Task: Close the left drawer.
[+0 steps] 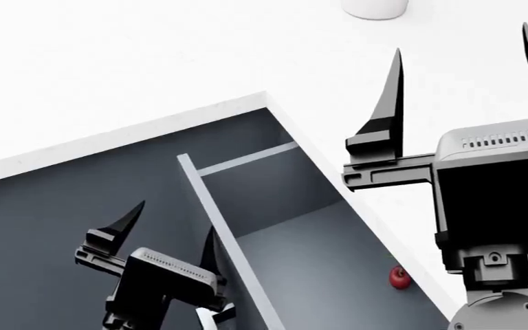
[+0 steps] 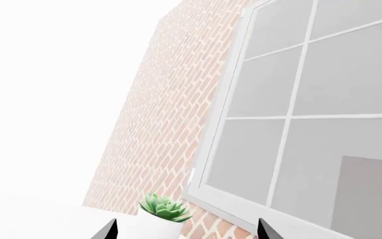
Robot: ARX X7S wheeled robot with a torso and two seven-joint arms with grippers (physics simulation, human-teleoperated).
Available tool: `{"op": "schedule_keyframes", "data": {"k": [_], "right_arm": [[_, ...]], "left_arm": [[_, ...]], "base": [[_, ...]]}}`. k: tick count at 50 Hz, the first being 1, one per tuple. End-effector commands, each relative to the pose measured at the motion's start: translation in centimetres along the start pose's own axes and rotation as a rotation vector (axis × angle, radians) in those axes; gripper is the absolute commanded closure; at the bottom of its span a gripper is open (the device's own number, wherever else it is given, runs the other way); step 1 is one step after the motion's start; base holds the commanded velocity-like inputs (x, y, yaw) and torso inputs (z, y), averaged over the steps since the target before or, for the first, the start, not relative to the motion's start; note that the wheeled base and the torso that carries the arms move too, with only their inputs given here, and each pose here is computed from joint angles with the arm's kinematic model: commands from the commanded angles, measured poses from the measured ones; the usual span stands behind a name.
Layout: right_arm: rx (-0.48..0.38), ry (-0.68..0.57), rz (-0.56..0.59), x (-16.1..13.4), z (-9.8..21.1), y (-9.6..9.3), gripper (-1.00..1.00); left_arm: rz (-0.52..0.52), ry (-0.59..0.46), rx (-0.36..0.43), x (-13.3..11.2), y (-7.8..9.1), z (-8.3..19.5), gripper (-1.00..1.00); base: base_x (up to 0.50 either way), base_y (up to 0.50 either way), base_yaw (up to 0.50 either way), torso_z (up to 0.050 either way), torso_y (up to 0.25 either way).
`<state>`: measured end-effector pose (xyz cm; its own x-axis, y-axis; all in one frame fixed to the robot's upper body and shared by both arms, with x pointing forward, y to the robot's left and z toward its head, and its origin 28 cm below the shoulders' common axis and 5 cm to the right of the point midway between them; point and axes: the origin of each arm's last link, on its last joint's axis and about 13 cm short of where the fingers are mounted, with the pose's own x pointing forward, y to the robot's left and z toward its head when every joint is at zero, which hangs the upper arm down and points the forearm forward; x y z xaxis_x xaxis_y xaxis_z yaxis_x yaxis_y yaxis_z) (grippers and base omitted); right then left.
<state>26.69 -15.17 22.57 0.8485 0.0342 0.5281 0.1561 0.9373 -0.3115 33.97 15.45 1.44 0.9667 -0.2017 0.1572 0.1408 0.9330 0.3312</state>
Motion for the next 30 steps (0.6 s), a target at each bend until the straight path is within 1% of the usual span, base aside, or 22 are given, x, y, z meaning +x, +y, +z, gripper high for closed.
{"op": "schedule_keyframes", "data": {"k": [1, 12, 30], "right_arm": [[-0.001, -0.001, 0.003, 0.08, 0.03, 0.04, -1.0], [-0.004, -0.006, 0.004, 0.15, 0.31, 0.04, -1.0], [-0.025, 0.003, -0.006, 0.16, 0.13, -0.11, -1.0]], "left_arm": [[-0.182, -0.043, 0.077, -0.54, -2.05, 0.27, -1.0], [-0.201, -0.057, 0.079, -0.46, -2.21, 0.49, -1.0], [-0.201, -0.057, 0.079, -0.46, -2.21, 0.49, -1.0]], "base": [[0.0, 0.0, 0.0, 0.0, 0.0], [0.0, 0.0, 0.0, 0.0, 0.0], [0.0, 0.0, 0.0, 0.0, 0.0]]}}
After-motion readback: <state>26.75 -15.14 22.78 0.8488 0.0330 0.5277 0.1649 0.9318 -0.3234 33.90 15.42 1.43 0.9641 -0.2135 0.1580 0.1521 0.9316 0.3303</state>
